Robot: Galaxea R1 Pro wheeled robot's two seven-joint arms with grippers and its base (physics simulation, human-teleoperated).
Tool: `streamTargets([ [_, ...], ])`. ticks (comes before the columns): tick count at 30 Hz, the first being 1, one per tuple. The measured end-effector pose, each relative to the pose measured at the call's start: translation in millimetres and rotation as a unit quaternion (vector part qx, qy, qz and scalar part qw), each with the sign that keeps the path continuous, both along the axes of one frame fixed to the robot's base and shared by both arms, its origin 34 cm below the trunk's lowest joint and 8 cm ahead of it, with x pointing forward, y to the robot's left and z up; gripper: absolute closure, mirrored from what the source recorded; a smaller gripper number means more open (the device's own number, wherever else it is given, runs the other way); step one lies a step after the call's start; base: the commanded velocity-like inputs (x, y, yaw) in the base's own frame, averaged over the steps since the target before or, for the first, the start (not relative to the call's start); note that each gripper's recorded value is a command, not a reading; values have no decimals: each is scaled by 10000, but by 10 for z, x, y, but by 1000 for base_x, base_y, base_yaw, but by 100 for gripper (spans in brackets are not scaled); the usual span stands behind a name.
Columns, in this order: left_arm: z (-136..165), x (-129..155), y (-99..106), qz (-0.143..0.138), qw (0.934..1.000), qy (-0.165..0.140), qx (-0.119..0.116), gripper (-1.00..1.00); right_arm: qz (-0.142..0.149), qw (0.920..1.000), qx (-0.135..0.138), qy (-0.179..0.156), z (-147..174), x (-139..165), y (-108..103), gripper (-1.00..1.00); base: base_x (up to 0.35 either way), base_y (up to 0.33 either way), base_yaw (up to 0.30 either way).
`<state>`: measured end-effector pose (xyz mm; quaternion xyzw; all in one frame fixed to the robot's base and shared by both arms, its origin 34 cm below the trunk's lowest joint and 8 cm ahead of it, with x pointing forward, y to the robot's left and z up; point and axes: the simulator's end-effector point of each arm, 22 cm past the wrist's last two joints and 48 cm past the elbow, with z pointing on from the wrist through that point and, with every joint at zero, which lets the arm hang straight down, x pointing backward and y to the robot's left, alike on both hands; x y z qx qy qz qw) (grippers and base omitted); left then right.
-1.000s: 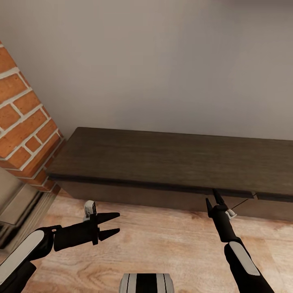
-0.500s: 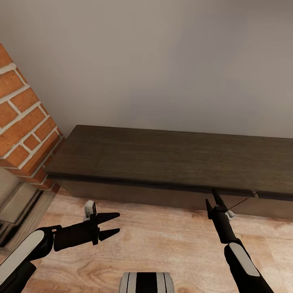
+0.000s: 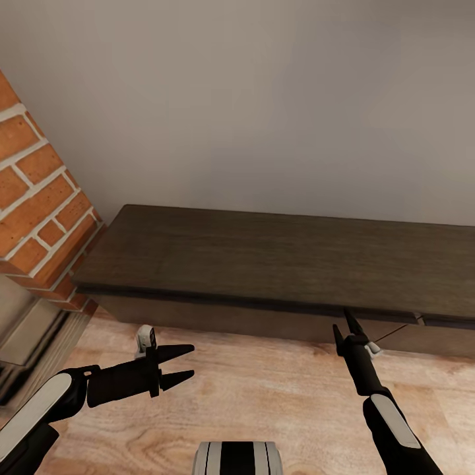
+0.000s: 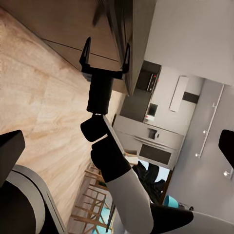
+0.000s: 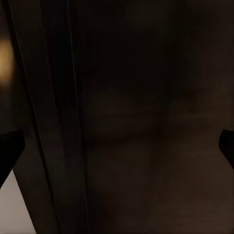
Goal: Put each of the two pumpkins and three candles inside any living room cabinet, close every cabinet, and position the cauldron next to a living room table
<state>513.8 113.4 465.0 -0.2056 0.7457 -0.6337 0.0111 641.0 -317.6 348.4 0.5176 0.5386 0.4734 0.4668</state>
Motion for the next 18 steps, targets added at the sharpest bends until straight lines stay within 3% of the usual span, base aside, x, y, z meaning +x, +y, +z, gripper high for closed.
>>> streamTargets([
  [18,2,3,3,5,10000,-3,-2,-100,0,10000,3,8,-4,0,3,-100,0,40,0],
])
